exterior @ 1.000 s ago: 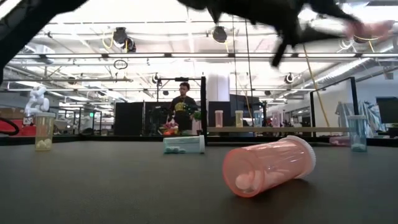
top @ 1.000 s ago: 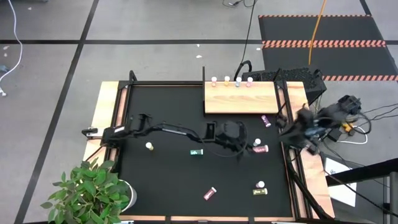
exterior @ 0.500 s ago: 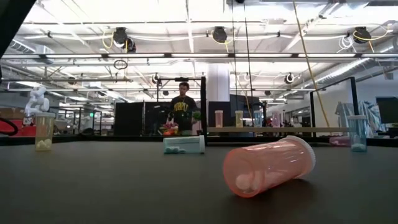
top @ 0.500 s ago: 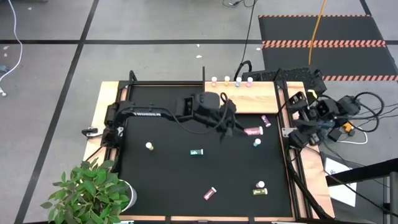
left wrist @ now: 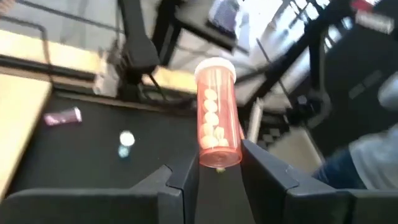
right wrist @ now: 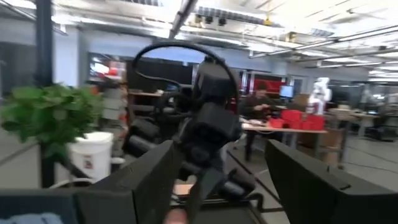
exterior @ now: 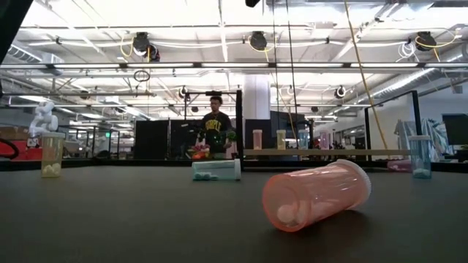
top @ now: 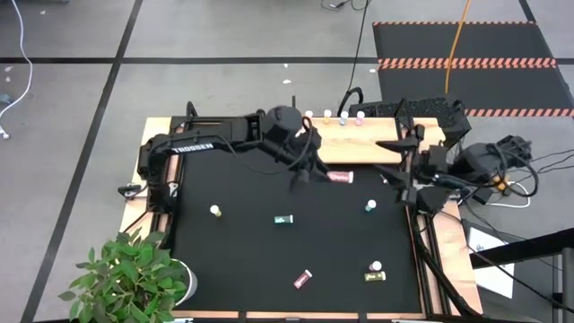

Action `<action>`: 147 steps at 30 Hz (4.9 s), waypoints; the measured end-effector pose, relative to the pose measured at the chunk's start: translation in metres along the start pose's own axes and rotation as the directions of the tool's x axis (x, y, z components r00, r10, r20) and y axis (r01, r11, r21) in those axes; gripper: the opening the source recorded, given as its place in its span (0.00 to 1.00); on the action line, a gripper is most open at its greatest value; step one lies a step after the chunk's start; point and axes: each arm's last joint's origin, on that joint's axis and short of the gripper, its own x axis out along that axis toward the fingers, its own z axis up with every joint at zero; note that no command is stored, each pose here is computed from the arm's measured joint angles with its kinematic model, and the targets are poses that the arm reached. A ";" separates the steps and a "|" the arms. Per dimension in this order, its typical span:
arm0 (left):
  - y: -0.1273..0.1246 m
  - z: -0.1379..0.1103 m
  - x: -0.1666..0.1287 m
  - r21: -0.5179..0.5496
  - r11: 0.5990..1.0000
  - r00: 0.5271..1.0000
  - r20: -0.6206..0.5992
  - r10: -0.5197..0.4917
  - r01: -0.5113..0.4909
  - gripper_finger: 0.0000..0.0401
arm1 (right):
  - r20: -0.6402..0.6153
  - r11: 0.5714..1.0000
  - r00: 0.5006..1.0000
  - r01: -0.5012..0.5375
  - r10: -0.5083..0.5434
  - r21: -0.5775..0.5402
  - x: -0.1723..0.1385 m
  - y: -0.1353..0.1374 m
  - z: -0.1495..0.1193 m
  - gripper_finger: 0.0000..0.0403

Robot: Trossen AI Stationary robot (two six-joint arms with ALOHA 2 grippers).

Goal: Pick and place medicine bottles onto shelf by color
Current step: Put the top pink pill bottle aligned with the other pink pill bottle on the shelf

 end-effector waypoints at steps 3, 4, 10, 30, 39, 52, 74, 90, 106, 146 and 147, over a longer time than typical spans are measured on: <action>0.014 -0.002 -0.011 0.020 1.000 0.999 -0.049 -0.024 0.024 0.26 | -0.043 0.999 0.998 0.040 -0.042 -0.035 0.015 0.000 0.004 0.62; 0.018 -0.003 -0.014 0.024 0.999 0.998 -0.062 -0.030 0.032 0.26 | -0.070 0.998 0.996 0.046 -0.049 -0.046 0.020 0.001 0.003 0.62; 0.042 -0.010 -0.031 0.041 0.991 0.982 -0.144 -0.121 0.128 0.26 | -0.240 0.991 0.970 0.068 -0.038 0.116 0.050 -0.011 -0.018 0.61; 0.088 -0.077 0.016 -0.017 0.890 0.889 -0.046 -0.456 0.456 0.26 | -0.427 0.999 0.904 -0.007 0.021 0.035 0.066 -0.007 -0.080 0.54; 0.103 -0.034 -0.012 0.031 0.903 0.874 0.239 -0.424 0.429 0.26 | -0.276 0.990 0.961 -0.063 0.026 -0.124 0.036 -0.020 -0.047 0.53; 0.105 -0.026 -0.017 0.022 0.917 0.868 0.315 -0.384 0.398 0.26 | -0.197 0.979 0.980 -0.049 0.010 -0.196 0.041 -0.022 -0.040 0.53; 0.098 -0.017 -0.023 0.077 0.908 0.824 0.394 -0.407 0.412 0.26 | -0.123 0.973 0.992 -0.021 -0.007 -0.229 0.054 -0.018 -0.038 0.45; 0.095 -0.016 -0.020 0.060 0.925 0.824 0.436 -0.362 0.374 0.28 | -0.137 0.971 0.990 -0.009 -0.024 -0.238 0.054 -0.021 -0.039 0.28; 0.115 -0.006 -0.078 -0.139 0.856 0.830 0.364 -0.423 0.497 0.60 | -0.185 0.959 0.981 0.000 -0.054 -0.282 0.062 -0.029 -0.025 0.29; 0.145 -0.042 -0.128 -0.025 0.999 0.980 0.196 0.042 -0.038 0.33 | -0.898 0.971 0.405 0.223 -0.170 -0.083 0.196 -0.203 -0.249 0.29; 0.148 -0.043 -0.126 -0.032 0.999 0.980 0.192 0.044 -0.039 0.33 | -0.900 0.972 0.401 0.222 -0.168 -0.083 0.196 -0.203 -0.250 0.29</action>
